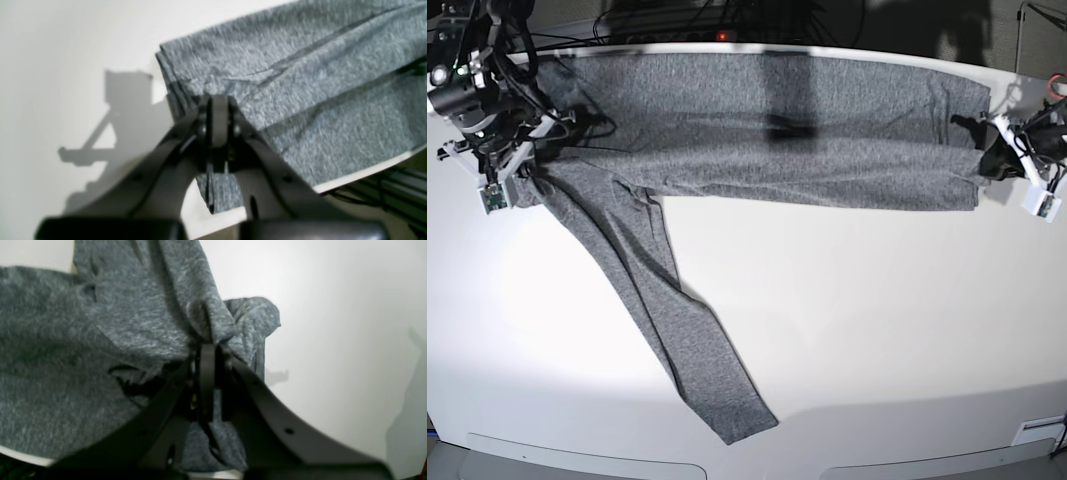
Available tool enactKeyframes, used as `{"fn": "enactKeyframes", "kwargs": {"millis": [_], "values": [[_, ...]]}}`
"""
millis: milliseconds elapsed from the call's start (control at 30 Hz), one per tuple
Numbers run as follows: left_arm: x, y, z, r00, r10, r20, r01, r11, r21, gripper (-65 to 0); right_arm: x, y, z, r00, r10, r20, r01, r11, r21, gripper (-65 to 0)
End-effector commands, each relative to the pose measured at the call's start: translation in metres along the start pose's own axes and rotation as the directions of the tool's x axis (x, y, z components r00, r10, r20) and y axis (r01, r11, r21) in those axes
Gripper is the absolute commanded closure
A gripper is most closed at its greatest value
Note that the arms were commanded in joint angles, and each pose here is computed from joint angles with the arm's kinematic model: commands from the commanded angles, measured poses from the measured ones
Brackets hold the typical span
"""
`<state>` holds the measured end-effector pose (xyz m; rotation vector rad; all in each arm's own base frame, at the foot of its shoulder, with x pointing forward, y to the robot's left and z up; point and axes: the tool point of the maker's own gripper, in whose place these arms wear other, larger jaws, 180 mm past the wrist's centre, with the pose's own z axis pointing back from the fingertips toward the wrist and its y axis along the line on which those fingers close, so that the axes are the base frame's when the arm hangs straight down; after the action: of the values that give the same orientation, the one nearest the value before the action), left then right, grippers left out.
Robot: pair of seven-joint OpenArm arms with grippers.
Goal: Fold the T-shirt properly
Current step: 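Lift the side edge with both grippers and fold it over toward the collar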
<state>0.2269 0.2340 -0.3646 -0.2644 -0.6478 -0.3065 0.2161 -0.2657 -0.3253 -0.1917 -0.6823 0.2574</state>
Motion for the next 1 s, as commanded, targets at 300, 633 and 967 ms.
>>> {"fn": "enactKeyframes", "kwargs": {"millis": [300, 633, 967], "values": [[0.006, 0.002, 0.006, 1.000, -0.024, 0.014, 0.024, 1.000, 0.005, 0.0, -0.009, -0.002, 0.007, 0.999, 0.027, -0.020, -0.027, 1.000, -0.011, 0.0], [-0.012, 0.002, 0.007, 0.996, -0.022, -0.089, 0.023, 1.000, 0.004, 0.0, -0.017, -0.002, 0.007, 0.997, 0.030, -0.065, -0.031, 0.999, -0.012, 0.0], [-0.012, 0.002, 0.007, 0.996, -0.022, -0.087, 0.023, 1.000, 0.004, 0.0, -0.034, -0.001, 0.009, 0.988, 0.023, -0.156, -0.023, 1.000, -0.001, 0.0]]}}
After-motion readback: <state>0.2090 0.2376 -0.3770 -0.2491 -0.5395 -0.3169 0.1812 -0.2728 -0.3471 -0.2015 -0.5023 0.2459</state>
